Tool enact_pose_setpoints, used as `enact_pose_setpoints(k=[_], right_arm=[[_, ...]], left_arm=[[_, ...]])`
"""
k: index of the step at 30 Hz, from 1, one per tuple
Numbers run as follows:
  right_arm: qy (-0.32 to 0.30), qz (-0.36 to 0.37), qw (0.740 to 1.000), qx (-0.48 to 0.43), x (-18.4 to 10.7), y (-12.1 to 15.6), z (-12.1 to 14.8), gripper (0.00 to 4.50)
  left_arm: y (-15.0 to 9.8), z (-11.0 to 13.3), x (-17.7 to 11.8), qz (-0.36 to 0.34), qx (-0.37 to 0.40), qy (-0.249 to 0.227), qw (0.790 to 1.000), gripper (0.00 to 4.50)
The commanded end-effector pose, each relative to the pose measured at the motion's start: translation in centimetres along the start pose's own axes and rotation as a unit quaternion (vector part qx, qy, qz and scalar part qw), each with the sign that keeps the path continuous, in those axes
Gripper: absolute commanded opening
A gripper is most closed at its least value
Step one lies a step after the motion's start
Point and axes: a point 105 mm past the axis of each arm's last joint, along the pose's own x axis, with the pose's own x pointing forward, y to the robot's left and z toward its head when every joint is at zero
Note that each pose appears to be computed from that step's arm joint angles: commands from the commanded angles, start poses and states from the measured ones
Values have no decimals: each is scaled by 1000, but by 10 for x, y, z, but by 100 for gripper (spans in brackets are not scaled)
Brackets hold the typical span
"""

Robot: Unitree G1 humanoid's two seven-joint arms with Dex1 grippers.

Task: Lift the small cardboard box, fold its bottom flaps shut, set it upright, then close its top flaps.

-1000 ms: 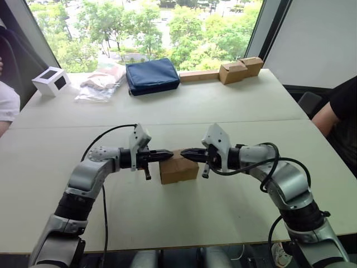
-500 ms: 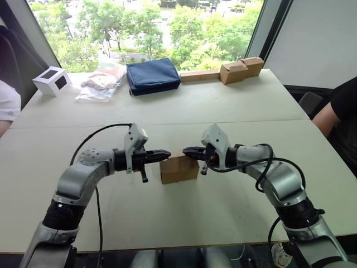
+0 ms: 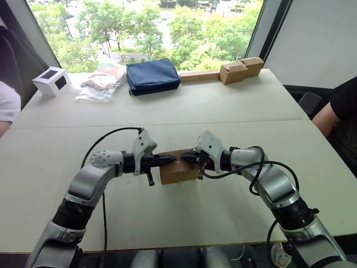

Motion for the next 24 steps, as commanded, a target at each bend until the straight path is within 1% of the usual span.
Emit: enact_pose_setpoints(k=[1,2,3,4,5,8,11,12,13,15,17,19,22,24], right_arm=[[-60,-19,998,13,-12,-9,23,0],[-74,-22,997,20,-15,-11,27,0],[-87,-25,996,26,-18,-12,31,0],[-100,-26,994,32,-22,-14,35,0],[-112,-28,993,39,-25,-16,39,0],[-145,-35,986,70,-39,-22,50,0],[-161,-28,981,105,-56,-21,51,0],[-157,-36,981,111,-61,-21,48,0],[-148,-42,981,116,-66,-21,43,0],[-133,-50,981,129,-75,-18,35,0],[-123,-55,981,140,-81,-16,29,0],[-97,-65,981,154,-90,-12,14,0],[-45,-67,982,173,-101,1,-13,0],[-18,-62,980,186,-106,9,-29,0]], left_arm=[[8,21,-8,31,-19,-40,999,1],[10,28,-11,44,-26,-55,997,1],[16,35,-14,74,-22,-72,994,1],[23,45,-20,120,-2,-94,988,1],[28,51,-26,152,-1,-109,982,1],[22,46,-41,129,-49,-94,986,1],[16,34,-58,111,-73,-87,987,1],[18,29,-67,126,-92,-91,984,1],[18,22,-75,140,-100,-85,981,1],[17,9,-86,163,-99,-62,980,1],[13,3,-92,171,-99,-50,979,1],[9,-3,-101,181,-102,-39,977,1],[-5,-27,-113,178,-98,8,979,1],[-16,-39,-118,169,-106,29,980,1]])
